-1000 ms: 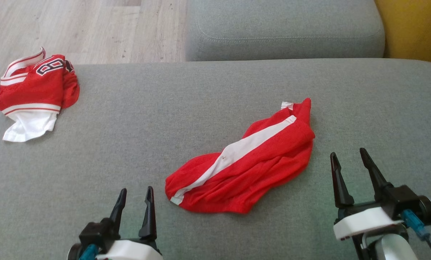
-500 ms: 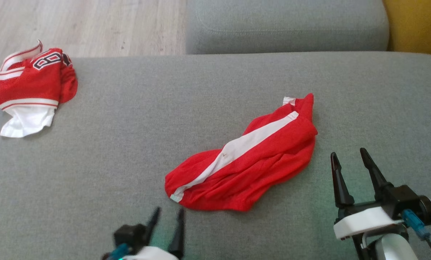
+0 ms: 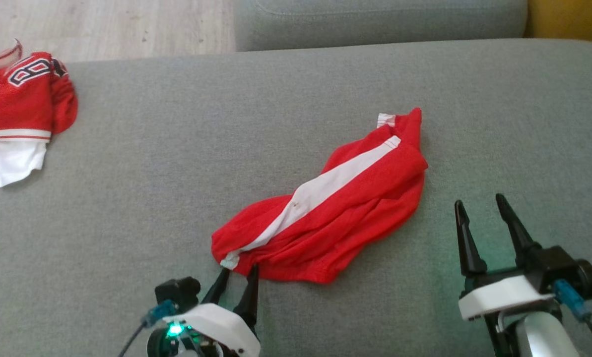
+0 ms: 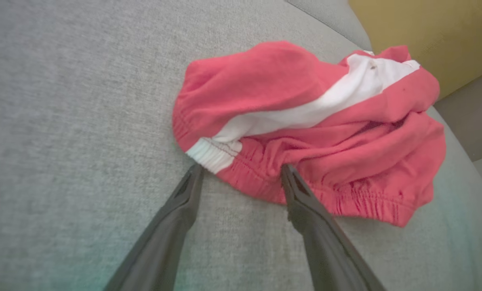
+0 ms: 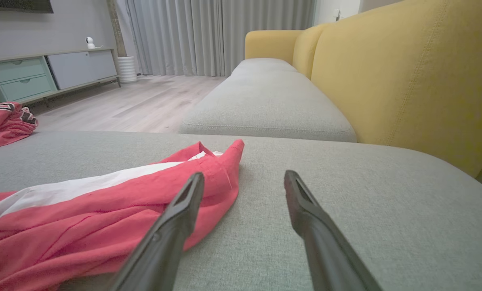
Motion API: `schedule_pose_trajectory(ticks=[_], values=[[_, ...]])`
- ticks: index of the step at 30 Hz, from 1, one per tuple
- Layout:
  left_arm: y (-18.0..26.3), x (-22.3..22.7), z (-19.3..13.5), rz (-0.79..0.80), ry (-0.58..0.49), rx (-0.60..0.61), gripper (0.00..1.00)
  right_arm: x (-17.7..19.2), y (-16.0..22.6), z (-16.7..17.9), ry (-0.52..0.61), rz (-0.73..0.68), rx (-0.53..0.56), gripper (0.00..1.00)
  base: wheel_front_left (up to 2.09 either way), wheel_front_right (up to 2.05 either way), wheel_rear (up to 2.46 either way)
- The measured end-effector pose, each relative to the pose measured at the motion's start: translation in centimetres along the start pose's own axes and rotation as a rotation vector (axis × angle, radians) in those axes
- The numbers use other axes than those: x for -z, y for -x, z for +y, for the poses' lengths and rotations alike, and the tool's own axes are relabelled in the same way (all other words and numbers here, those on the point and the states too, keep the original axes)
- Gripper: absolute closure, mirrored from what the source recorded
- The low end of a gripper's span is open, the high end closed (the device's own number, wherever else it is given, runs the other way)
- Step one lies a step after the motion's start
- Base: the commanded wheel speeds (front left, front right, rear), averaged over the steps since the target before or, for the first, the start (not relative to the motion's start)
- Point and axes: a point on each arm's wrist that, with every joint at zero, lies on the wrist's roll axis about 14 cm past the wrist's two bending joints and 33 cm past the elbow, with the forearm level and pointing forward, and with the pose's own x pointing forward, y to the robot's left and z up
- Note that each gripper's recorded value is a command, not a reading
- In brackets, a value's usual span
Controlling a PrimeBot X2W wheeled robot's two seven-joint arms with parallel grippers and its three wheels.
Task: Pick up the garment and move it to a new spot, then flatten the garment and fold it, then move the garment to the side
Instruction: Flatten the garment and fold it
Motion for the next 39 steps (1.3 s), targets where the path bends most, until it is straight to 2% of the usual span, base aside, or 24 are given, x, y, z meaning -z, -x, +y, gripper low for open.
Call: schedule_pose_trajectory(ticks=[13,22,23,24,25,27,29,30,34,39], values=[[-1.3,-2.5,0.4,-0.085,0.151,0.010,0.00,-0.2,-0.4,-0.7,0.010,-0.005,0.018,0.00,0.00,0.00,0.00],[-1.8,-2.5,0.8,-0.076,0.139,-0.006,0.00,-0.3,-0.2,-0.3,0.019,-0.008,0.006,0.00,0.00,0.00,0.00],[-1.9,-2.7,0.7,-0.076,0.136,-0.005,0.09,-0.3,-0.2,-0.3,0.019,-0.009,0.007,0.00,0.00,0.00,0.00],[-2.0,-2.6,0.7,-0.071,0.132,-0.005,0.32,-0.3,-0.2,-0.4,0.019,-0.009,0.008,0.00,0.00,0.00,0.00],[-2.1,-2.4,0.7,-0.061,0.128,-0.006,0.50,-0.4,-0.1,-0.4,0.019,-0.009,0.009,0.00,0.00,0.00,0.00],[-2.2,-2.2,0.6,-0.047,0.121,-0.003,0.62,-0.3,-0.1,-0.4,0.020,-0.009,0.010,0.00,0.00,0.00,0.00],[-2.2,-2.0,0.4,-0.039,0.115,0.002,0.84,-0.3,-0.1,-0.4,0.026,-0.008,0.009,0.00,0.00,0.00,0.00],[-2.2,-2.0,0.4,-0.046,0.112,0.003,1.00,-0.4,-0.2,-0.4,0.030,-0.009,0.007,0.00,0.00,0.00,0.00],[-2.0,-2.5,0.5,-0.084,0.082,-0.004,1.00,-0.8,-1.4,-0.1,0.044,-0.006,-0.008,0.00,0.00,0.00,0.00],[-1.8,-3.8,0.3,-0.144,0.057,-0.001,1.00,-2.6,-5.4,1.0,0.077,0.043,-0.053,0.00,0.00,0.00,0.00]])
